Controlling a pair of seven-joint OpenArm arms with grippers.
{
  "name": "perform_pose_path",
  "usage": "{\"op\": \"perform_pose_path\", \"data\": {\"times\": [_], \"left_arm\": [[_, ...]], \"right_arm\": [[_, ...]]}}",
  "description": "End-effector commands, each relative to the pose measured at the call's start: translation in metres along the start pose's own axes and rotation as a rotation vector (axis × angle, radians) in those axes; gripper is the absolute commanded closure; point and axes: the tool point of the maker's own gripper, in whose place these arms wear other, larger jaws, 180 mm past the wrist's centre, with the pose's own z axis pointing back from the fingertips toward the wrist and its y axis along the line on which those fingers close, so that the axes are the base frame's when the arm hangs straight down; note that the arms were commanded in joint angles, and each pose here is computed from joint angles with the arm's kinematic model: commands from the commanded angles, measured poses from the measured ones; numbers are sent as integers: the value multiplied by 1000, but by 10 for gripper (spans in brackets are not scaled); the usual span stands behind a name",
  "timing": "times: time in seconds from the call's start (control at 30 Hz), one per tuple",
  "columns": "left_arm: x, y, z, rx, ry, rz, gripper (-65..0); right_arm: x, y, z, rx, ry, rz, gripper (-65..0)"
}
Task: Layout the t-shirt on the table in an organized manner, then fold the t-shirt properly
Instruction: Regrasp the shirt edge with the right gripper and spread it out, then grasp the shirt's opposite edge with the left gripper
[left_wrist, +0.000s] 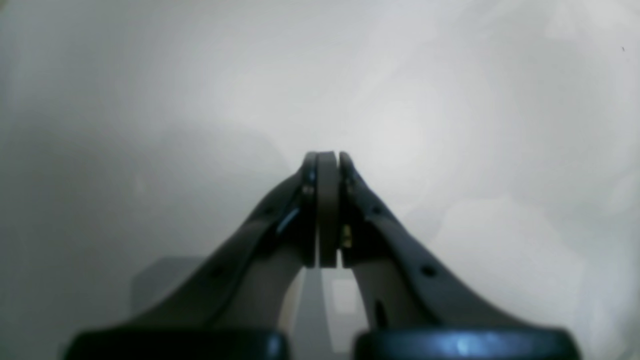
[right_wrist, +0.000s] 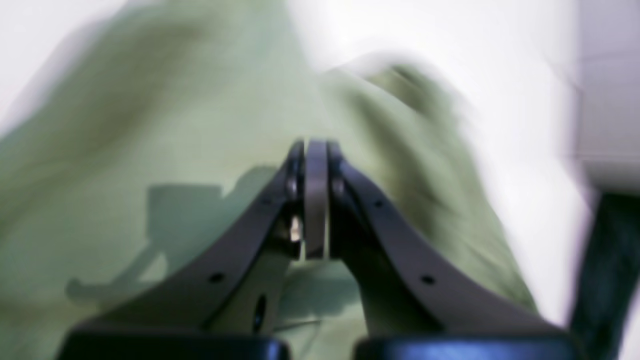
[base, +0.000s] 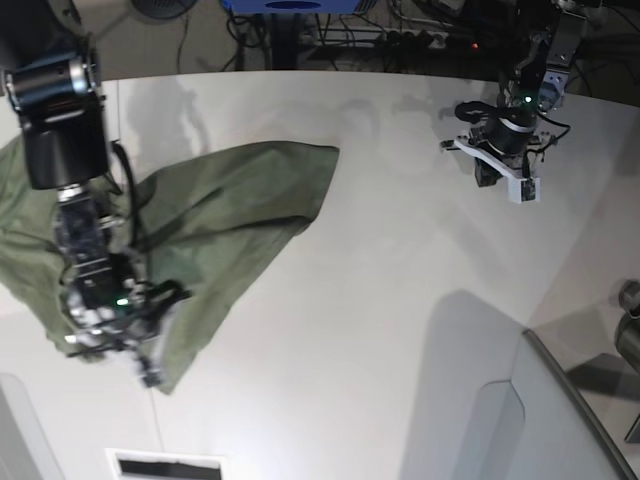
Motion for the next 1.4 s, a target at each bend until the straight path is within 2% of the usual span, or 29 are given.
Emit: {"op": "perform_pose_path", "data": {"times": [0.0,0.17,0.47,0.67,0.73,0.83,0.97,1.07,1.13,1.23,1.37], "left_arm": [[14,2,1,-3,-43,-11,0],[17,0,0,-6,-50,-9,0],[17,0,0,-6,-48,-9,0],[48,-16,8,-52,-127,-14,0],[60,-22,11,-66,-159,-14,0],[77,-27,17,-83,-203,-12,0],[91,-29,17,-96,-230,-37,0],[100,-31,17,-101,-250,-34,0],[106,-33,16,-105,-263,-33,0],[105,-49,13,-142,-232,-48,0],[104,-97,13,-295,-204,-119,0]], "right_arm": [[22,9,3,11,-36,-1,0],[-5,68,-16,123,82,-5,0],[-12,96,-42,189,126,-16,0],[-3,150,-41,289,146,-7,0],[-1,156,-39,301,142,-9,0],[2,168,-36,317,132,40,0],[20,204,-22,424,90,53,0],[32,237,-4,484,37,200,0],[48,252,11,517,-26,260,0],[73,219,19,488,-57,197,0],[97,116,28,388,-115,-55,0]]}}
